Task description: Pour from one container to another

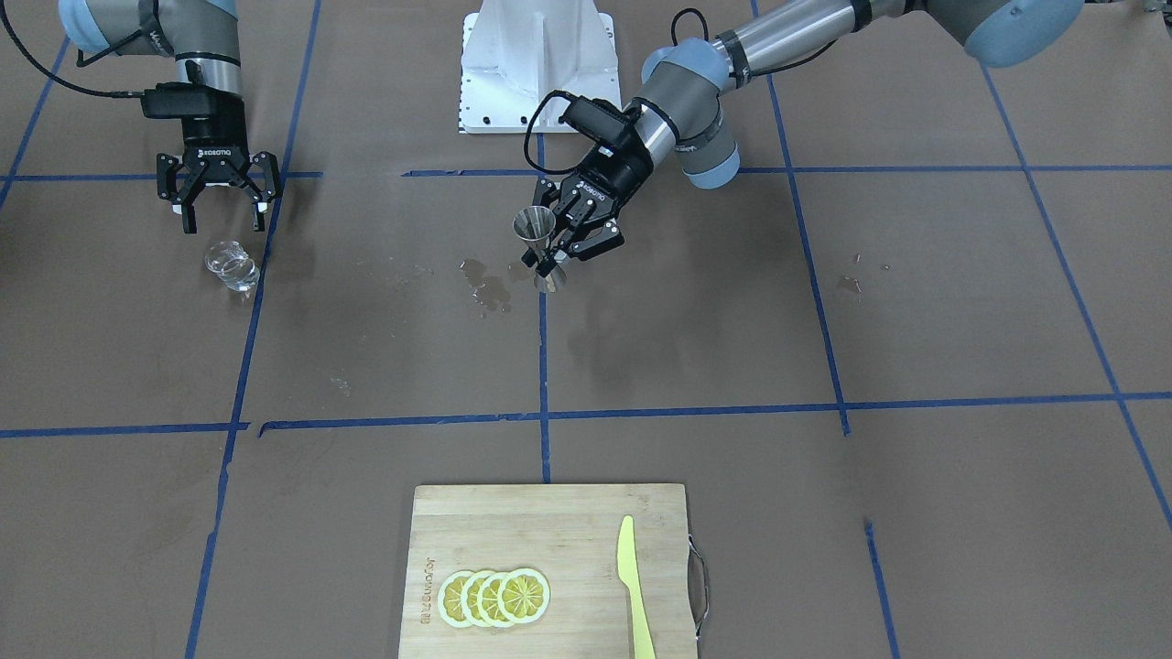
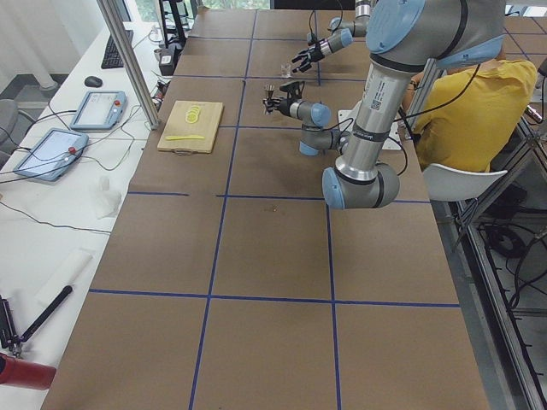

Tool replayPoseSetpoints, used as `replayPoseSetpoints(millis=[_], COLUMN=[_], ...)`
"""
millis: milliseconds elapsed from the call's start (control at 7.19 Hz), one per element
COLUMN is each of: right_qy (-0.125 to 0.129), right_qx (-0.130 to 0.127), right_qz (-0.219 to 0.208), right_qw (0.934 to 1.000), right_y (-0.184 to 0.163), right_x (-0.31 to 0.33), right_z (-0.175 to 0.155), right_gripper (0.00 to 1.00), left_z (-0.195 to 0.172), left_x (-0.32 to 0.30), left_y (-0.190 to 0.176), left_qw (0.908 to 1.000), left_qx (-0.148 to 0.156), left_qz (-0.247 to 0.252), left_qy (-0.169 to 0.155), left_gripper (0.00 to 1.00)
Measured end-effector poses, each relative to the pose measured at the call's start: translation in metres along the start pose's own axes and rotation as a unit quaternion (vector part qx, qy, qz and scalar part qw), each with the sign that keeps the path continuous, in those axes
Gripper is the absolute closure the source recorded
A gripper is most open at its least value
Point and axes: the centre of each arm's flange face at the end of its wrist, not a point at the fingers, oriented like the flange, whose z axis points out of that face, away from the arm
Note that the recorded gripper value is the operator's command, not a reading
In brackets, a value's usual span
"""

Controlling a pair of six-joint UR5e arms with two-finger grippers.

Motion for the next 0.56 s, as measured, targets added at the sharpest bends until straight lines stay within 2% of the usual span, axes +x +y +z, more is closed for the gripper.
replayPoseSetpoints(millis=[556], right_qy=[0.006], right_qx=[-0.001], right_qz=[-0.013], right_qw=[0.9999], right_y=[0.015], right_x=[0.005], right_z=[0.009], right_gripper=[0.09], left_z=[-0.001], left_x=[-0.001], left_y=[0.002], left_qw=[1.0000], left_qx=[-0.001], left_qz=[0.001], left_qy=[-0.001], left_gripper=[1.00])
